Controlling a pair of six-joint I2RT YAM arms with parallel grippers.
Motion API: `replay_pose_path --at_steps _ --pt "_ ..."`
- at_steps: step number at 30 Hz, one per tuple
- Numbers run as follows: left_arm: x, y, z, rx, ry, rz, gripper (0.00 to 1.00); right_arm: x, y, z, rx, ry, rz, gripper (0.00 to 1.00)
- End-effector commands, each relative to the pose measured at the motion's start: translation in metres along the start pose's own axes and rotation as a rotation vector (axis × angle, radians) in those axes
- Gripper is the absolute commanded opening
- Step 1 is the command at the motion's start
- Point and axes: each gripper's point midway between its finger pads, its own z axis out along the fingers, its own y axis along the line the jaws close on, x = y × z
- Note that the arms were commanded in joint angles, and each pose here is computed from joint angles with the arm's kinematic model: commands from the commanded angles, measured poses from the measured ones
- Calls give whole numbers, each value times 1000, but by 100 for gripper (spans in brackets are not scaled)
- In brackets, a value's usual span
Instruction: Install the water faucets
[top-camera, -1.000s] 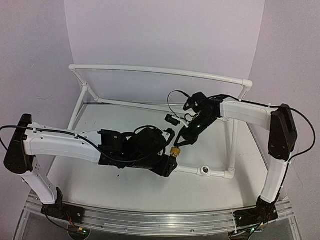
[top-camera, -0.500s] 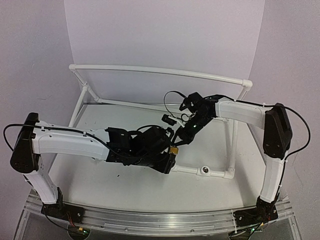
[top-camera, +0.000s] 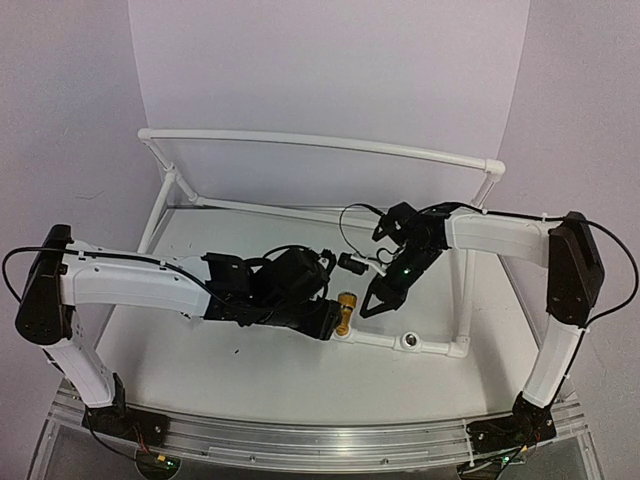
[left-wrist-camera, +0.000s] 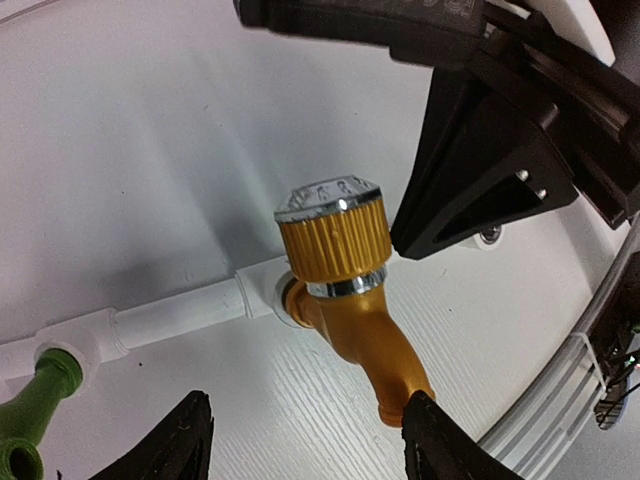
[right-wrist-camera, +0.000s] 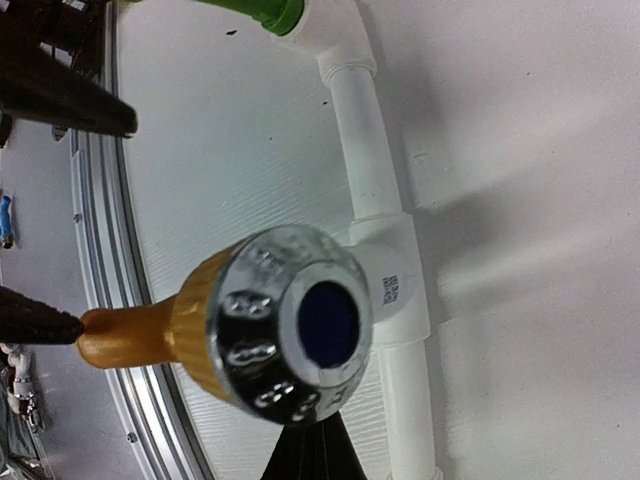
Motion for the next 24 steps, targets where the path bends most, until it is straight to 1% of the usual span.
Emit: replay_pose_path --at_steps 1,5,8,14,20,24 --pt "-9 -35 -26 175 -59 81 66 -17 4 -31 48 -64 -51 0" --pt "-1 -40 -17 154 -9 120 67 -44 -26 -48 124 -114 -44 0" --pt "2 -44 -6 139 11 130 67 -62 -35 -45 122 -140 -33 0" --pt "-3 -36 -1 78 -2 110 68 -87 -22 -30 79 -178 -51 0" --pt "-2 -24 1 14 -2 98 68 -88 -7 -4 33 -150 -55 0" --pt "0 -22 3 3 4 94 68 -88 -1 4 22 -138 -61 0"
